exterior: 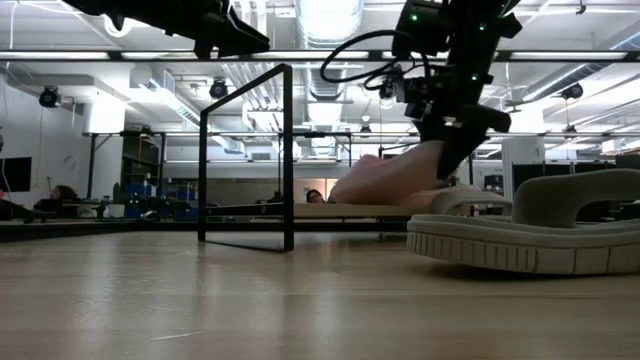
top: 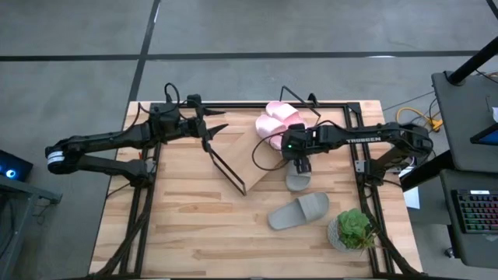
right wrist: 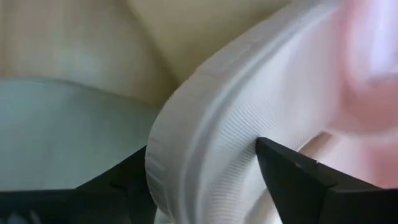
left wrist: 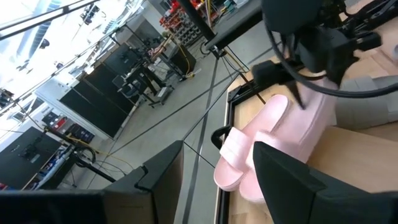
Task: Pick and place slides into the shelf
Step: Put the pink slide on the shelf
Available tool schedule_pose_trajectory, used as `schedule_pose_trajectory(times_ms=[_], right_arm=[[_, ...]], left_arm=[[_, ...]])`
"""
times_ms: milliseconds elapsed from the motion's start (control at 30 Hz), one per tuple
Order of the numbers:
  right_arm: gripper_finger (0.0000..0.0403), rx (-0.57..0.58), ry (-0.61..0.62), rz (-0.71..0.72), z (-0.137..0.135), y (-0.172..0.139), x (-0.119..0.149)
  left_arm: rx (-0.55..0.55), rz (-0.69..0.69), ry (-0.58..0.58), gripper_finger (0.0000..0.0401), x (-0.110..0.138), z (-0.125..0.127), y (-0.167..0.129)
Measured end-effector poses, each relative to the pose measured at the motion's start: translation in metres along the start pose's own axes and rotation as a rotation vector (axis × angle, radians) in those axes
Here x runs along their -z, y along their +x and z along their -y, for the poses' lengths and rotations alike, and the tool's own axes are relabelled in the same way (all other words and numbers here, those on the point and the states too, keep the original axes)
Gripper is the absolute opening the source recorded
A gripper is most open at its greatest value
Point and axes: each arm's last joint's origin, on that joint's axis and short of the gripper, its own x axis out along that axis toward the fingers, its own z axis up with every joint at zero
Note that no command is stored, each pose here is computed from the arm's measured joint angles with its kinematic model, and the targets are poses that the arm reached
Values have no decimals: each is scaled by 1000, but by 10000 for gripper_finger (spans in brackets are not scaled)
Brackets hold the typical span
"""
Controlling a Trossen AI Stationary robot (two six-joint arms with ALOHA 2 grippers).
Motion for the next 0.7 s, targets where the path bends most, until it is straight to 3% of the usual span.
schedule_pose_trajectory(times_ms=[167, 500, 700], right_arm=[[274, 28, -10, 18, 4, -6, -4], [282, -39, 53, -75, 2, -12, 4], [298, -47, 70, -47, 7, -26, -4]], left_arm=[[0, 1, 0, 179, 0, 0, 0], [-2, 3, 0, 179, 0, 0, 0], [-2, 3, 0, 179, 0, 0, 0]])
